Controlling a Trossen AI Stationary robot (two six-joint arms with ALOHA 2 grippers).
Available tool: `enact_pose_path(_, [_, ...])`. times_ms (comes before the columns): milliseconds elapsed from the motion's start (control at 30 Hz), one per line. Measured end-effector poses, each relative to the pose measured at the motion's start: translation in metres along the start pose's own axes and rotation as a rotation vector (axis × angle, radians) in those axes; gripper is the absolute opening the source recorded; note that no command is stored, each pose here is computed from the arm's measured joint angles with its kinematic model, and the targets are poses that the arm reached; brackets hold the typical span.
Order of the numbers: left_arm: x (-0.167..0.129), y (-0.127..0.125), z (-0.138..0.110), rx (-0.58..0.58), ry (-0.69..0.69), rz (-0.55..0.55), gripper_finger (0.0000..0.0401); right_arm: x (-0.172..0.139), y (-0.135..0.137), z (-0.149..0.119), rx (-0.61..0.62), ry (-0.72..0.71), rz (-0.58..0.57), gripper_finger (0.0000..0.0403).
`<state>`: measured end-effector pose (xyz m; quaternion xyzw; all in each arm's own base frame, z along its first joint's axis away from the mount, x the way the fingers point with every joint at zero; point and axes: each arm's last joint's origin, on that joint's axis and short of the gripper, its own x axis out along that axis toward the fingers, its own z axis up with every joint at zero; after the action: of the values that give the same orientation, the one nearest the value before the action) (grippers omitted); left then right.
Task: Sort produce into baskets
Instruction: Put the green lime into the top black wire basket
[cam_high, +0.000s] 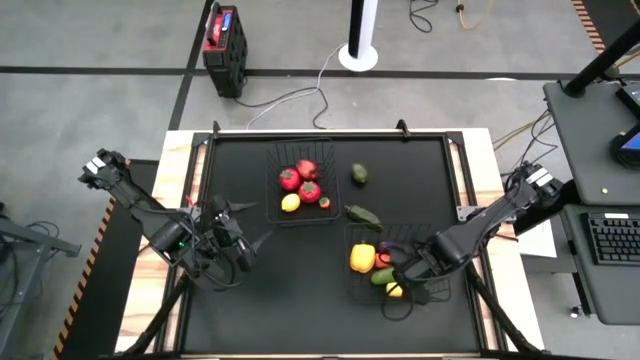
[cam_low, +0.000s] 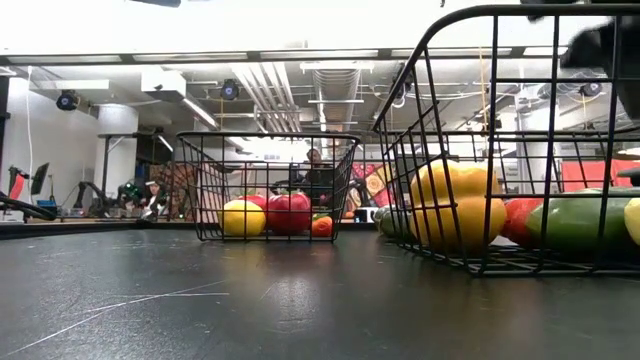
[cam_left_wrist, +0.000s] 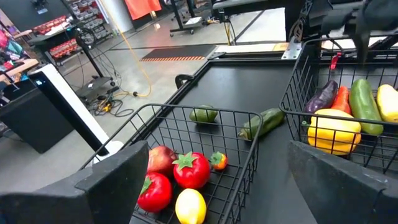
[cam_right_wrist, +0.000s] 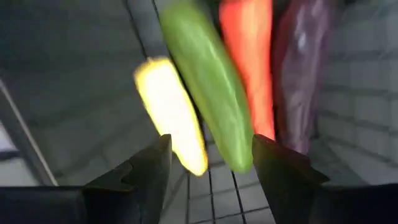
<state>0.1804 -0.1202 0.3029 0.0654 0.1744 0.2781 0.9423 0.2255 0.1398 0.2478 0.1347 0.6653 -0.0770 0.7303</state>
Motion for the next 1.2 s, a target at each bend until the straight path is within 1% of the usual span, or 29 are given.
enact_pose_path(133, [0.0, 0.0, 0.0, -0.002, -0.001, -0.001, 0.0362, -0.038, 0.003, 0.015, 0.017, -0.137, -0.009, 0.0215])
enact_pose_path(233, [0.0, 0.0, 0.0, -0.007, -0.002, -0.002, 0.0362, -0.064, -0.002, 0.029, 0.036, -0.229, -0.02, 0.0215])
enact_pose_path(367, [0.0, -0.001, 0.001, -0.017, -0.005, -0.004, 0.0362, -0.09, -0.022, 0.051, 0.105, -0.315, -0.046, 0.0215])
enact_pose_path(500, [0.0, -0.001, 0.002, -0.026, -0.008, -0.006, 0.0362, -0.103, -0.056, 0.076, 0.227, -0.362, -0.071, 0.0215])
enact_pose_path(600, [0.0, -0.002, 0.002, -0.033, -0.011, -0.007, 0.0362, -0.106, -0.087, 0.091, 0.286, -0.361, -0.09, 0.0215])
enact_pose_path(733, [0.0, -0.002, 0.003, -0.043, -0.013, -0.009, 0.0362, -0.109, -0.133, 0.106, 0.36, -0.365, -0.143, 0.0215])
enact_pose_path(900, [0.0, -0.002, 0.003, -0.05, -0.013, -0.009, 0.0362, -0.108, -0.184, 0.118, 0.511, -0.358, -0.198, 0.0215])
enact_pose_path(1033, [0.0, -0.002, 0.003, -0.049, -0.013, -0.009, 0.0362, -0.096, -0.211, 0.129, 0.543, -0.319, -0.237, 0.0215])
enact_pose_path(1200, [0.0, -0.002, 0.003, -0.047, -0.013, -0.008, 0.0362, -0.071, -0.234, 0.149, 0.525, -0.258, -0.268, 0.0218])
